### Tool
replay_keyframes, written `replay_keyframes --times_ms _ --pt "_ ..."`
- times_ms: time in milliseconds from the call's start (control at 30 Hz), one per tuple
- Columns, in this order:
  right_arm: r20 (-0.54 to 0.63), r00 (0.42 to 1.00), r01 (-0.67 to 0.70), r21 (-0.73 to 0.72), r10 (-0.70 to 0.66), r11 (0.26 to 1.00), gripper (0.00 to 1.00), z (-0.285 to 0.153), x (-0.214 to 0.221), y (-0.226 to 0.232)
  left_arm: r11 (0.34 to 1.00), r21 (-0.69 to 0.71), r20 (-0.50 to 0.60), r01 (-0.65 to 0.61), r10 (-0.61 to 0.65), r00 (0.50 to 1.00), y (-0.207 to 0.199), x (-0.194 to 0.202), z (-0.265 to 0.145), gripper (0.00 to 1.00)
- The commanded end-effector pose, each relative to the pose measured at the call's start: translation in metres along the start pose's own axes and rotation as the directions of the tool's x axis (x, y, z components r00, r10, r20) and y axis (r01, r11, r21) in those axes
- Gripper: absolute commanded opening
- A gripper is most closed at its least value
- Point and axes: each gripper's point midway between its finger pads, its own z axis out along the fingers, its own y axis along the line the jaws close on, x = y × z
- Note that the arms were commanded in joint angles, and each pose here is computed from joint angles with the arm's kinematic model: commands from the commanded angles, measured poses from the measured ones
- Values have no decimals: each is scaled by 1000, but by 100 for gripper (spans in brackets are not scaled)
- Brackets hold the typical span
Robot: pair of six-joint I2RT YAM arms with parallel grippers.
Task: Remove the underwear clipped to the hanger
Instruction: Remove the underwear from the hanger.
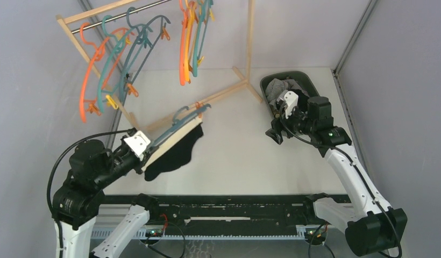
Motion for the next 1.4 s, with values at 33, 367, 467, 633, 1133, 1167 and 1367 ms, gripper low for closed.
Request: replay_keyframes --times_ms 33,367,467,633,1133,1167,1367 --pt "59 997 56 -35 -54 998 88 -7 -30 14 952 258 146 -163 128 981 -35 -30 9 0" --pt "119 993 29 -69 -21 997 88 -29 -54 36 839 414 249 -353 269 930 -48 -53 39 0" --pt "174 985 22 -80 -8 997 87 -39 -67 44 785 433 309 -443 333 891 -55 -58 44 0" --pt "249 968 6 -170 37 985 85 -53 -89 65 690 422 445 -587 406 798 -70 -61 49 0" --pt "243 963 26 -525 120 851 80 -67 -72 109 546 411 591 -730 449 670 -96 -40 45 0" --pt "235 964 19 -533 127 846 79 -65 -69 109 545 411 594 -730 447 669 -96 -39 45 0" --pt "201 970 3 -574 137 819 76 -59 -54 113 540 421 600 -729 437 670 -100 -34 46 0"
